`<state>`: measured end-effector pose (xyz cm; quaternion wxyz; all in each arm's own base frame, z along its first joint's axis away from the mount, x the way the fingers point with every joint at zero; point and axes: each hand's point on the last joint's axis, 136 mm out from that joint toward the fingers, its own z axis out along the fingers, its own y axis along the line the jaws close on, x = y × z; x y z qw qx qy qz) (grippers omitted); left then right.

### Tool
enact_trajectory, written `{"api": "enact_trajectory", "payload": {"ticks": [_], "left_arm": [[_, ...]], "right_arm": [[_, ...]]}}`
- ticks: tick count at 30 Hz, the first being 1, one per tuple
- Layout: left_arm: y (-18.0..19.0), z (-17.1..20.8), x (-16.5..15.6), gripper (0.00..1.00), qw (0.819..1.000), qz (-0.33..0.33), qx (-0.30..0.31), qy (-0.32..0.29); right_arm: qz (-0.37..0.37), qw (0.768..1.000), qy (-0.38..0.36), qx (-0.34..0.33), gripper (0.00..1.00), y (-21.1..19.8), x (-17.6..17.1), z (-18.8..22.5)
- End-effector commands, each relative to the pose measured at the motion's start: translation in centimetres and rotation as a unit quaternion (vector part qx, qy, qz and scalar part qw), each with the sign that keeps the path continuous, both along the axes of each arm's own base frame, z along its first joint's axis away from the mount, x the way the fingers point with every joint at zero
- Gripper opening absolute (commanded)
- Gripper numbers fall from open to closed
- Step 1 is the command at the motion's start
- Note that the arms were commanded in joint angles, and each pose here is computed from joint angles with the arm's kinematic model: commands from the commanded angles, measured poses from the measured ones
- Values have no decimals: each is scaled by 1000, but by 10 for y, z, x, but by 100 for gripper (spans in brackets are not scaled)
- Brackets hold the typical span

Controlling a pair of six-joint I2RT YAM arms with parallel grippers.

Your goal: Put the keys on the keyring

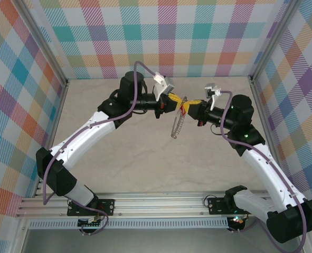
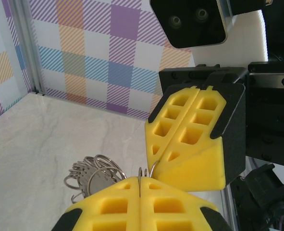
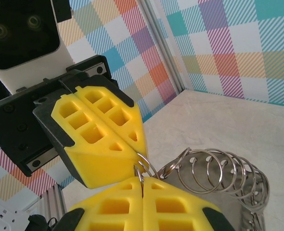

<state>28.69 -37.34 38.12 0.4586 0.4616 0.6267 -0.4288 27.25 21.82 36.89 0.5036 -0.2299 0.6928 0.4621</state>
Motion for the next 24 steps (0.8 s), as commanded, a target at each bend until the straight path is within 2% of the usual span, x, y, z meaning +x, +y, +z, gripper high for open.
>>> {"api": "enact_trajectory", "payload": {"ticks": [1, 24], "left_arm": [[-9, 18, -29, 0, 997, -72, -12, -19], [-5, 5, -33, 0, 997, -77, 17, -12]], "right_arm": [[-9, 1000, -25, -3, 0, -1, 5, 13], [-34, 999, -32, -21, 0, -9, 6, 11]]}}
